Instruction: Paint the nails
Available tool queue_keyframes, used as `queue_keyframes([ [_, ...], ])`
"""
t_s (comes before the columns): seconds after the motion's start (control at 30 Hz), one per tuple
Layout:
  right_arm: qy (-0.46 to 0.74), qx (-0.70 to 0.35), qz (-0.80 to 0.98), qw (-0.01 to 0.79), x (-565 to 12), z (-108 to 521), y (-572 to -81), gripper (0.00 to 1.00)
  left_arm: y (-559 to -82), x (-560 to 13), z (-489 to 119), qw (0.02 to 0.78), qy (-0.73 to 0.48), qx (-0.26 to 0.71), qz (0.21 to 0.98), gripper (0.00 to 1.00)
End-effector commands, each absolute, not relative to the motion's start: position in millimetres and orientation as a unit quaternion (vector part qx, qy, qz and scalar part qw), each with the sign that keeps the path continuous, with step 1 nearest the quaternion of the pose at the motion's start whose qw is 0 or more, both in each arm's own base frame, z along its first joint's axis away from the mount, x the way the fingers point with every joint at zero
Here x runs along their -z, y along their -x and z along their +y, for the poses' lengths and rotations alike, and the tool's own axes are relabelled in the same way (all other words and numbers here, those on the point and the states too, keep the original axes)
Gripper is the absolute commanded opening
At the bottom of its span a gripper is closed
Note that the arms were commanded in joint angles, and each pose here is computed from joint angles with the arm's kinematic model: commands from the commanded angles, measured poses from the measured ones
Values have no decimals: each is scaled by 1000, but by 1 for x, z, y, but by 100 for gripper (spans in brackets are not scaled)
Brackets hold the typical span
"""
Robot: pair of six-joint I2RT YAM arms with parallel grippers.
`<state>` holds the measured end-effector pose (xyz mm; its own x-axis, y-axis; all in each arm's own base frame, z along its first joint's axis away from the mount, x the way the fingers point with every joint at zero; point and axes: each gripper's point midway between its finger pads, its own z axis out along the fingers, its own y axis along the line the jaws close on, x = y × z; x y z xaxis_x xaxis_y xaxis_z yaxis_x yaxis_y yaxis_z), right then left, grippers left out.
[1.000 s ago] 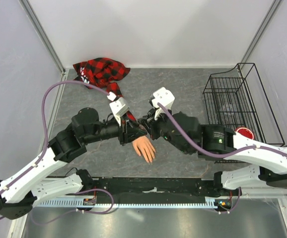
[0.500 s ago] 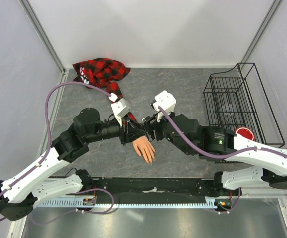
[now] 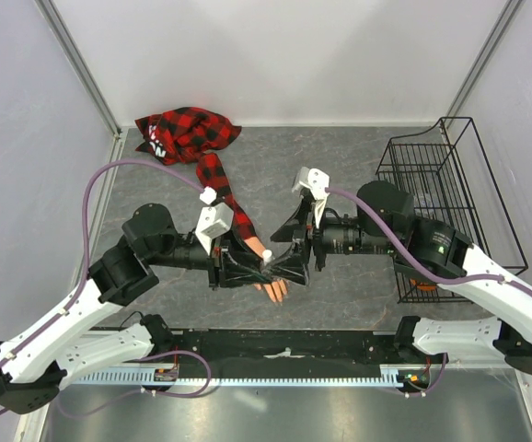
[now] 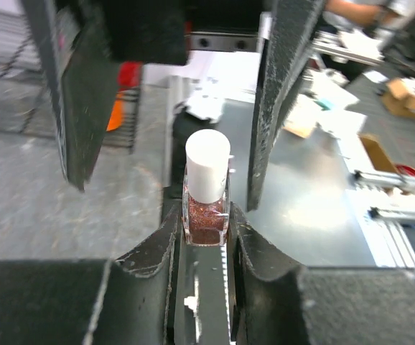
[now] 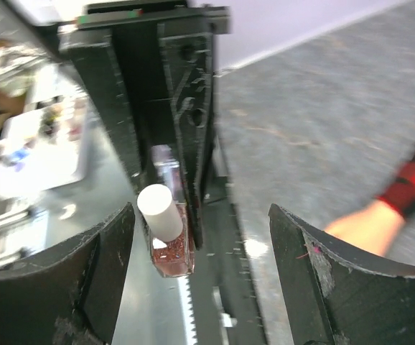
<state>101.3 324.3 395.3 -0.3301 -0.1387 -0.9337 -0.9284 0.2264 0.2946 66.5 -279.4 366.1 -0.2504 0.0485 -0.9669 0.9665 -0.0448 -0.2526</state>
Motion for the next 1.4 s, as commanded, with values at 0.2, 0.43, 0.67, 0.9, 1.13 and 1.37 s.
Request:
queue_keyframes([
  [0.2,438,-599,570,353,-442,329,-62,77,-33,-389,-274,368,-496,616,489,2],
  [0.43,443,-603,570,337,-438,335,-62,61,-32,-390,-274,367,-498,617,486,2],
  [0.67,444,-598,575,340,-434,337,-66,26,-44,-391,-275,396,-480,599,504,2],
  [0.9,411,-552,612,389,-424,336,-93,0,-132,-380,-260,524,-344,449,637,2],
  [1.13,317,-410,712,474,-398,325,-160,0,-193,-369,-240,576,-245,331,706,2],
  [1.37,259,-295,752,530,-382,325,-164,0,-210,-363,-251,577,-241,313,715,2],
])
